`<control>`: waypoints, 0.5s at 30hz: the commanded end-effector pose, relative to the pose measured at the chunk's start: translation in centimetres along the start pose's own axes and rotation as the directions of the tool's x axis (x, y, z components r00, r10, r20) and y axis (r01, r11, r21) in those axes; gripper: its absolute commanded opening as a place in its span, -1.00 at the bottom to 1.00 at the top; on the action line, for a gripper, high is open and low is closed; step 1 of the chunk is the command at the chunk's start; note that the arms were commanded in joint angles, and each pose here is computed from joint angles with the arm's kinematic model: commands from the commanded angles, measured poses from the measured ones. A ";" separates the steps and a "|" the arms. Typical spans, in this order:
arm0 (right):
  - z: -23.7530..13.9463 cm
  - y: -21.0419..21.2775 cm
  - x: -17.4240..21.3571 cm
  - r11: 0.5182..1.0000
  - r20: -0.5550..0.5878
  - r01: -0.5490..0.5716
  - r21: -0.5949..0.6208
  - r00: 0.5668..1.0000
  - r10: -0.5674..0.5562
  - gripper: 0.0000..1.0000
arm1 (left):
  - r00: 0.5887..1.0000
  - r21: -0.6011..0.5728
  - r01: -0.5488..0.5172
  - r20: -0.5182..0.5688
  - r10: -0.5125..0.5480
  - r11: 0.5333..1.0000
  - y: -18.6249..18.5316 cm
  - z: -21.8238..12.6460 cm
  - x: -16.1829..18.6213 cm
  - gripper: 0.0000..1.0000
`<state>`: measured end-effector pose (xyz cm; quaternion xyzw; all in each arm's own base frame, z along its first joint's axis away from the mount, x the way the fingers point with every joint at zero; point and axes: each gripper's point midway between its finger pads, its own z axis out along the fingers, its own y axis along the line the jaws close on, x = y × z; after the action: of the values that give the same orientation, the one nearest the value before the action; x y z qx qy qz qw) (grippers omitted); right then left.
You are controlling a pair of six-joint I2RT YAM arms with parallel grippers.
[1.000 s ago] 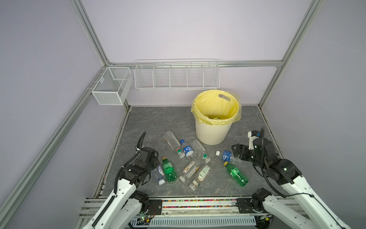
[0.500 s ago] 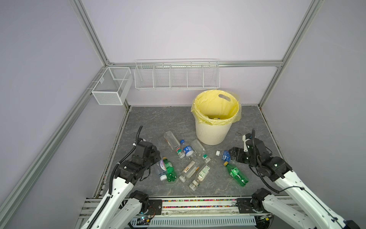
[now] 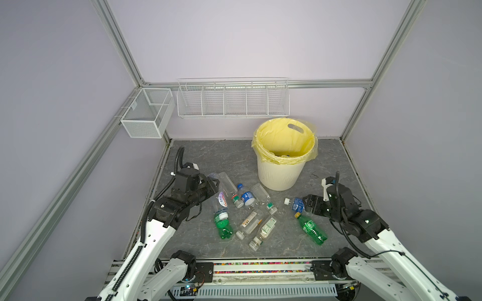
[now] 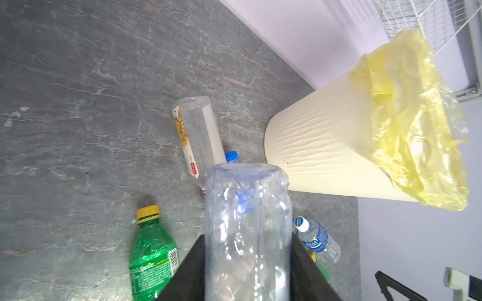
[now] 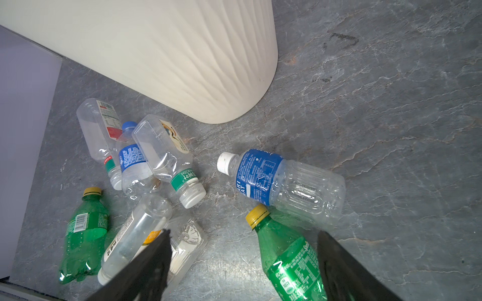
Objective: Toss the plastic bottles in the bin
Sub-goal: 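Lift the crushed clear bottle with the left gripper over the bin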
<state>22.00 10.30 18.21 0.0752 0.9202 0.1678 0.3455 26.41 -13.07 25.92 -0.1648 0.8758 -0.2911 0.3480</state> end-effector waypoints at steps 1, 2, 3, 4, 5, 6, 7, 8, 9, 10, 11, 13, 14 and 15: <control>0.0 -0.9 0.6 0.999 -0.005 -0.015 0.028 1.000 0.015 0.77 | 1.000 0.090 0.006 0.005 -0.007 0.996 -2.7 -0.2 -1.2 -0.11; 0.0 -0.9 0.7 1.000 -0.006 -0.014 0.028 1.000 0.014 0.76 | 1.000 0.106 0.005 0.003 -0.006 0.994 -3.2 -0.2 -1.4 -0.12; 0.0 -1.0 0.7 0.999 -0.005 -0.017 0.028 1.000 0.017 0.76 | 1.000 0.121 0.006 0.001 -0.006 0.993 -3.7 -0.2 -1.6 -0.11; 0.0 -0.9 0.7 1.000 -0.006 -0.019 0.025 1.000 0.019 0.77 | 1.000 0.137 0.008 0.002 -0.009 0.991 -4.3 -0.2 -1.9 -0.11; 0.0 -1.0 0.8 0.999 -0.008 -0.020 0.025 1.000 0.020 0.77 | 1.000 0.156 0.010 0.008 -0.012 0.988 -4.9 -0.2 -2.3 -0.11; 0.0 -0.9 0.8 1.000 -0.009 -0.019 0.022 1.000 0.019 0.77 | 1.000 0.175 0.012 0.015 -0.015 0.984 -5.4 -0.3 -2.6 -0.12; 0.0 -0.9 0.9 1.000 -0.009 -0.022 0.022 1.000 0.022 0.77 | 1.000 0.199 0.015 0.023 -0.021 0.980 -6.0 -0.3 -2.9 -0.12; -0.1 -1.0 0.9 1.000 -0.008 -0.022 0.021 1.000 0.022 0.77 | 0.999 0.220 0.020 0.029 -0.028 0.975 -6.6 -0.2 -3.2 -0.13; -0.1 -0.9 0.9 1.000 -0.009 -0.024 0.021 1.000 0.024 0.76 | 0.999 0.237 0.024 0.032 -0.033 0.971 -7.1 -0.2 -3.4 -0.12; -0.1 -1.0 0.9 0.999 -0.007 -0.026 0.021 1.000 0.026 0.76 | 0.999 0.254 0.028 0.031 -0.037 0.967 -7.6 -0.1 -3.6 -0.12; -0.1 -1.0 0.9 0.999 -0.005 -0.026 0.019 1.000 0.026 0.76 | 0.999 0.269 0.028 0.034 -0.039 0.963 -8.2 0.0 -3.9 -0.13; -0.2 -1.0 1.0 0.999 -0.002 -0.028 0.017 1.000 0.028 0.76 | 0.999 0.295 0.021 0.030 -0.031 0.955 -9.5 0.3 -4.1 -0.13; -0.3 -1.1 0.9 0.999 -0.001 -0.027 0.019 1.000 0.027 0.77 | 0.999 0.308 0.014 0.029 -0.024 0.951 -10.2 0.4 -4.3 -0.13; -0.3 -1.1 0.9 0.999 0.001 -0.029 0.019 1.000 0.029 0.77 | 1.000 0.321 0.008 0.025 -0.017 0.947 -10.9 0.5 -4.4 -0.13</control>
<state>21.40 9.95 18.03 0.0805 0.9190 0.1704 0.3462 30.09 -17.90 31.47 -0.1335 0.8362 -0.3891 0.3626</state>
